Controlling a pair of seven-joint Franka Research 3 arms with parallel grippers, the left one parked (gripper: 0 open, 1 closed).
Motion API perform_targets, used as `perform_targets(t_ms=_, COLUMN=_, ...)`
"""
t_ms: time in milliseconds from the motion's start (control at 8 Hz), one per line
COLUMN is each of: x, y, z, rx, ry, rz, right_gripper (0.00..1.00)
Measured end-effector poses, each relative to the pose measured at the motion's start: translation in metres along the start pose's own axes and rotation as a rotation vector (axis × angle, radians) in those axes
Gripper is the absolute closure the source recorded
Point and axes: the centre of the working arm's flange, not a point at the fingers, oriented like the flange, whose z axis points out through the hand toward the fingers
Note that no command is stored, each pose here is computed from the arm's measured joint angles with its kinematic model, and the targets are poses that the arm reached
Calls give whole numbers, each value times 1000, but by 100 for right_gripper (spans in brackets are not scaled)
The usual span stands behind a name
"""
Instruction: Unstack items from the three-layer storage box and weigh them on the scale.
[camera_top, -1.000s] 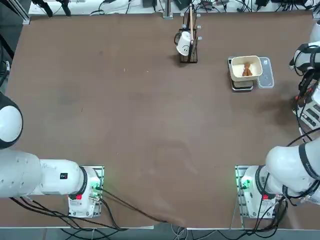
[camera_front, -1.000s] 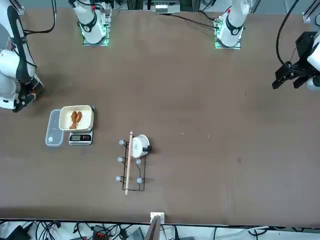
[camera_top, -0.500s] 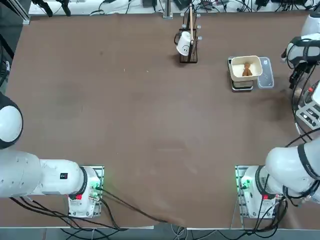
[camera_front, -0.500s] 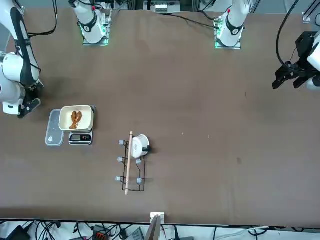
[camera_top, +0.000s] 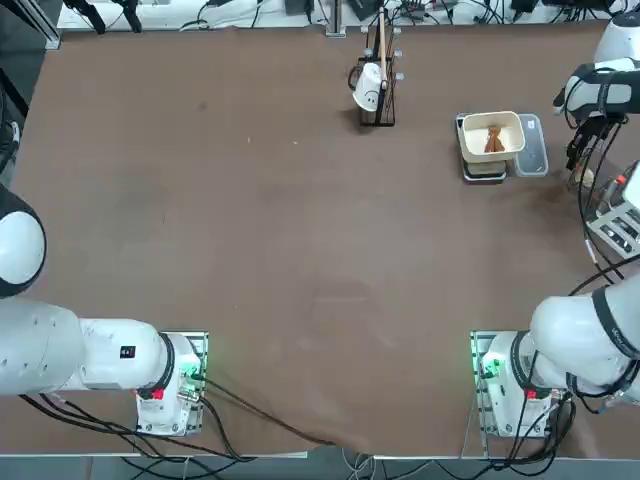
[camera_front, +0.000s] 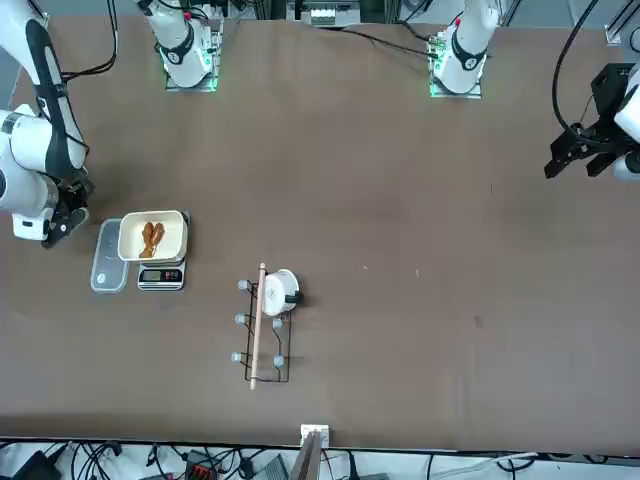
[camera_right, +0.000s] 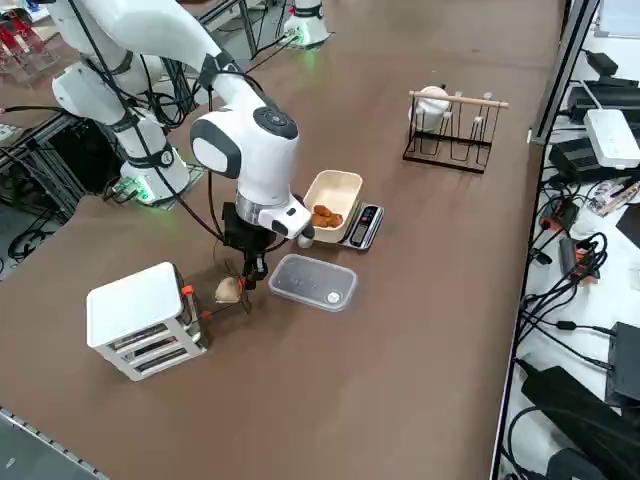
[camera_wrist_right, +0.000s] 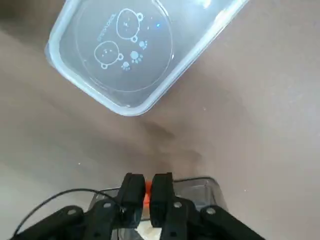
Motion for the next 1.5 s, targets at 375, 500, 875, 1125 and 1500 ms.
perform_targets(t_ms=375, x=3, y=3, z=-14, rx=-12, ry=18, rz=8, right_gripper=41)
perform_targets(t_ms=500, x=3, y=3, z=-33, rx=-11, ry=23, rz=19, right_gripper=20)
perform_targets(t_ms=875, x=-27, y=6, z=-72, rx=45, ry=-35, rz=59, right_gripper=26)
perform_targets(t_ms=1125, x=-60, y=20, z=-38, rx=86, ry=-36, rz=86, right_gripper=32)
perform_targets(t_ms=1500, x=-65, y=17, z=2, rx=79, ry=7, rz=92, right_gripper=32)
